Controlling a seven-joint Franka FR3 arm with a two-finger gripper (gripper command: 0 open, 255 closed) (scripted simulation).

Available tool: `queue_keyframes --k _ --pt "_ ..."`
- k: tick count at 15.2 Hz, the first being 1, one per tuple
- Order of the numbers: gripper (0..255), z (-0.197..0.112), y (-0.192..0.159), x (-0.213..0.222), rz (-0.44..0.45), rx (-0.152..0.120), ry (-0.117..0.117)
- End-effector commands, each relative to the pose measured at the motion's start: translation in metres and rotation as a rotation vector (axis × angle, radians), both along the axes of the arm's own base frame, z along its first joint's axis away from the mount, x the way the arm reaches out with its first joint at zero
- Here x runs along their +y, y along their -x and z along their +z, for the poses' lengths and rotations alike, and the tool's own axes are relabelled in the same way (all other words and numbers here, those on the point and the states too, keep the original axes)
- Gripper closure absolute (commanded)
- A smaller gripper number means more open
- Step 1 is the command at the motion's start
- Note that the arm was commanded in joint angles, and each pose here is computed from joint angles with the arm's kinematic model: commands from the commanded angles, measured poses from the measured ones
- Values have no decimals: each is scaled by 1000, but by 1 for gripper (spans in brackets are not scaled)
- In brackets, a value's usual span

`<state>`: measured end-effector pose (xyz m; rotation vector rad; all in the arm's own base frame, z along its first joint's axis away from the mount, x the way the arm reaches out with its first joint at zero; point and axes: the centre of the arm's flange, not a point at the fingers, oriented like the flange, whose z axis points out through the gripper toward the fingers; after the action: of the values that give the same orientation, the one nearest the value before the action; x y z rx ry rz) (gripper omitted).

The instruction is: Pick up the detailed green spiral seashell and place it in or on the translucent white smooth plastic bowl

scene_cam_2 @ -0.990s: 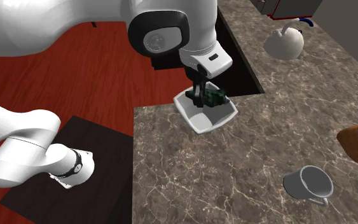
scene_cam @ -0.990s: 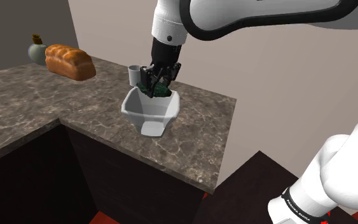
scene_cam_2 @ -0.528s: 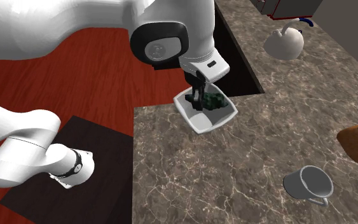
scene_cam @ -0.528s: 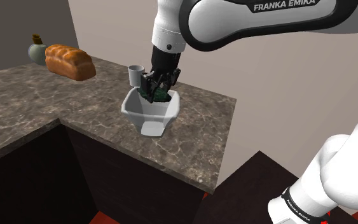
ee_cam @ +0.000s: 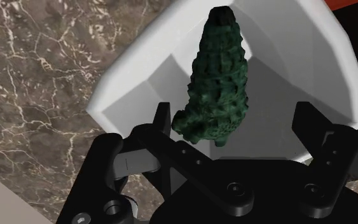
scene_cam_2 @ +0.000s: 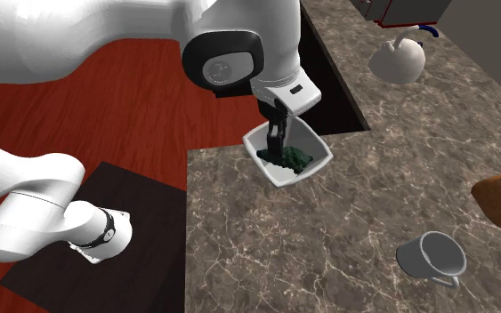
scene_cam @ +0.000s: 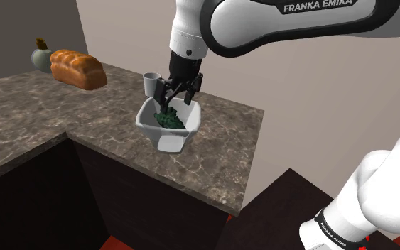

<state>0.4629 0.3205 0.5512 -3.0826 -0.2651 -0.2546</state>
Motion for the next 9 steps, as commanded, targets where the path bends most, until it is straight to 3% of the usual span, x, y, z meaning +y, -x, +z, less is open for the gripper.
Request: queue_keyframes --k 1,5,9 --pt "0 0 0 0 0 0 0" --pt "0 49 8 -3 0 0 0" --pt "0 49 8 -3 0 0 0"
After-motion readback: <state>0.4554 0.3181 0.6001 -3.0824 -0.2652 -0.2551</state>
